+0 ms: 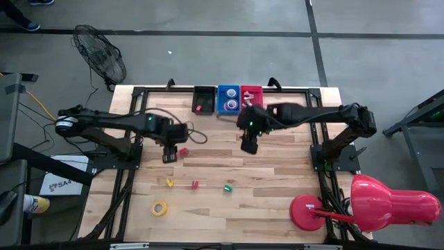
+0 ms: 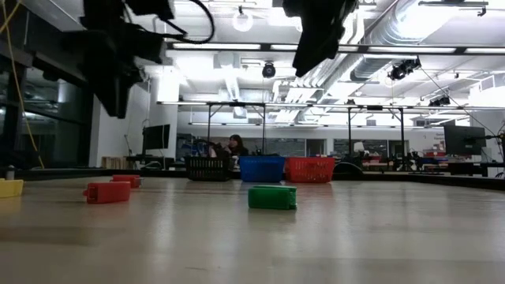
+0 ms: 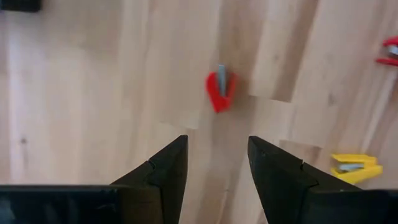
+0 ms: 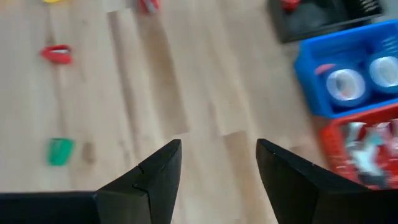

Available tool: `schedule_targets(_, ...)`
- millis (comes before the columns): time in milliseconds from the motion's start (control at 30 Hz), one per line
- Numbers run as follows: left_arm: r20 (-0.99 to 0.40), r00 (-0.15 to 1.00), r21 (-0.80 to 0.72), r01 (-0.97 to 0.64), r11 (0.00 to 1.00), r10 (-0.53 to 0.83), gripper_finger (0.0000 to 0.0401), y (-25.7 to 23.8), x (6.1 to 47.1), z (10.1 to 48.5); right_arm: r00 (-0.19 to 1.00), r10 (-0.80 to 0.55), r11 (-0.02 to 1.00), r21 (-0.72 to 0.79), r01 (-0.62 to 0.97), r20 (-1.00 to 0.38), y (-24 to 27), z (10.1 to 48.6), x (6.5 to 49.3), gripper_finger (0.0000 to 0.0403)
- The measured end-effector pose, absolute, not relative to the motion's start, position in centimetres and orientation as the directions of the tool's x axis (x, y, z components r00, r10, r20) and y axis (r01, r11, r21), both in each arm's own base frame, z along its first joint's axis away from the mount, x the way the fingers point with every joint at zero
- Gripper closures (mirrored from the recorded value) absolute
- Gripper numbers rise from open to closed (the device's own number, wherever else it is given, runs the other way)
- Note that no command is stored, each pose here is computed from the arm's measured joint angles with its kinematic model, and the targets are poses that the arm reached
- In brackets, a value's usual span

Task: Pick and place Stapler, Stapler remover, tape
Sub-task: Put the green stapler into the black bin

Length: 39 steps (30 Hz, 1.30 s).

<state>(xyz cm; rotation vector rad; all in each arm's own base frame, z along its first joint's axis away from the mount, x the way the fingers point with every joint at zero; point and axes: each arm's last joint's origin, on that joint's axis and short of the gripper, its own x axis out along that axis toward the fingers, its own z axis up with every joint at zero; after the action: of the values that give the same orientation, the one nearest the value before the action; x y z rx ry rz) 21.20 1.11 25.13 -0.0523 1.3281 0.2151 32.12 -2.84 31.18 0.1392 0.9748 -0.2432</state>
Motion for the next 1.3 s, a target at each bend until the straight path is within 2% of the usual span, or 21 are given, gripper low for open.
schedule_targets(167,-0.956,0.267,0.085,-0.146,0.986,0.122,0.0238,-0.5,20.2,24.9,0.519,-0.096,0.969,0.038,0.242,-0.849,0.8,29.9,33.1,0.0203)
schedule_targets(400,-0.942,0.290,0.143,-0.101,0.985,0.166,0.0238,-1.6,20.1,25.0,0.462,-0.106,0.982,-0.018,0.190,-0.880,6.4,27.3,34.0,0.0203)
schedule_targets(800,-0.926,0.343,0.142,-0.063,0.988,0.156,0.0239,-1.8,20.6,25.2,0.345,-0.056,0.991,-0.011,0.130,-0.937,13.6,20.3,34.2,0.0203)
schedule_targets(1000,-0.927,0.343,0.144,-0.055,0.988,0.154,0.0239,-1.8,20.6,25.2,0.419,0.021,0.971,0.118,0.207,-0.908,14.7,15.8,32.9,0.0203)
schedule_targets(1133,-0.927,0.343,0.147,-0.047,0.988,0.154,0.0239,-1.8,20.6,25.2,0.529,0.065,0.965,0.188,0.182,-0.846,15.7,13.9,32.2,0.0203)
schedule_targets(1300,-0.927,0.342,0.148,-0.044,0.988,0.154,0.0239,-1.8,20.6,25.2,0.616,0.003,0.971,0.150,0.188,-0.787,16.6,12.2,30.8,0.0203)
